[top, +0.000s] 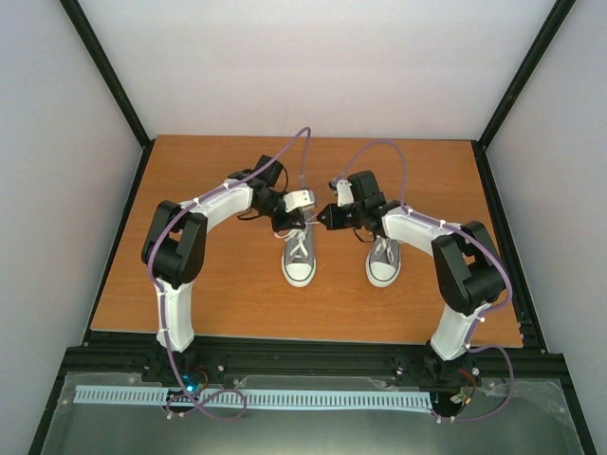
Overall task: Tie the shoes
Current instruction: Tie the shoelace on the shoe.
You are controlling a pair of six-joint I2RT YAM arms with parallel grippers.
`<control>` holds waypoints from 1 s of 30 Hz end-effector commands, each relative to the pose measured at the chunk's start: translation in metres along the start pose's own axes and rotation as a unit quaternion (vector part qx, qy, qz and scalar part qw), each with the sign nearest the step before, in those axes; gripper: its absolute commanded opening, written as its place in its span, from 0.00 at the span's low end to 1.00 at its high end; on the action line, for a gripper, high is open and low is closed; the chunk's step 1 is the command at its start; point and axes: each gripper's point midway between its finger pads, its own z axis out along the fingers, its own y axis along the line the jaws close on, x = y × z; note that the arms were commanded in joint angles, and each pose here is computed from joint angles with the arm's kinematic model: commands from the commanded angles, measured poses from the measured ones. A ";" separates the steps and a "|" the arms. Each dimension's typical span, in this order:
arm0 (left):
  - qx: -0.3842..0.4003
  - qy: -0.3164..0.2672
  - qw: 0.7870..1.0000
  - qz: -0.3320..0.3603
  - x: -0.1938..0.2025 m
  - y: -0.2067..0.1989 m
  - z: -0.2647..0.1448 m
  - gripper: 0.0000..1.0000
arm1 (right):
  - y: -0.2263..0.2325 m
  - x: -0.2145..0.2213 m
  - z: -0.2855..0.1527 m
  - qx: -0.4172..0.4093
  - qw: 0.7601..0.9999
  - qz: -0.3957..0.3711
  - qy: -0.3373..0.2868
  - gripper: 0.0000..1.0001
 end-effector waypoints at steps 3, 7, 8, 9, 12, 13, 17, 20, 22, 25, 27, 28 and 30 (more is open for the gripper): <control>0.007 0.004 1.000 0.006 0.004 -0.004 0.004 0.17 | 0.010 -0.024 -0.022 0.003 0.999 -0.022 -0.031 0.03; 0.013 0.005 1.000 0.007 0.005 -0.006 0.005 0.16 | 0.011 -0.026 -0.027 0.004 0.999 -0.026 -0.034 0.03; 0.014 0.005 1.000 0.008 0.006 -0.006 0.005 0.13 | 0.011 -0.026 -0.027 0.005 0.999 -0.027 -0.034 0.03; 0.014 0.005 1.000 0.009 0.006 -0.006 0.005 0.10 | 0.011 -0.026 -0.027 0.004 0.999 -0.027 -0.033 0.03; 0.018 0.007 1.000 0.010 0.007 -0.008 0.005 0.01 | 0.011 -0.024 -0.027 0.003 0.999 -0.026 -0.027 0.03; 0.019 0.008 1.000 0.011 0.007 -0.008 0.006 0.01 | 0.011 -0.023 -0.026 0.001 0.999 -0.026 -0.023 0.06; 0.024 0.007 1.000 0.015 0.006 -0.010 0.004 0.01 | 0.012 -0.022 -0.029 -0.015 1.000 -0.018 -0.019 0.46; 0.026 0.002 1.000 0.017 0.004 -0.010 0.004 0.01 | 0.007 -0.029 -0.038 -0.038 0.998 0.011 -0.051 0.56; 0.027 0.002 1.000 0.017 0.004 -0.010 0.004 0.01 | 0.006 -0.030 -0.037 -0.053 0.996 0.028 -0.065 0.61; 0.031 0.004 0.999 0.017 0.005 -0.011 0.006 0.01 | 0.018 -0.034 -0.034 -0.103 0.990 0.020 -0.090 0.64; 0.041 0.004 0.999 0.020 0.005 -0.015 0.005 0.01 | 0.027 -0.040 -0.041 -0.123 0.984 -0.027 -0.127 0.64; 0.046 0.004 0.999 0.023 0.005 -0.016 0.005 0.01 | 0.030 -0.040 -0.046 -0.119 0.981 -0.066 -0.142 0.64; 0.056 0.007 0.998 0.032 0.006 -0.020 0.004 0.01 | 0.029 -0.034 -0.055 -0.088 0.969 -0.178 -0.150 0.64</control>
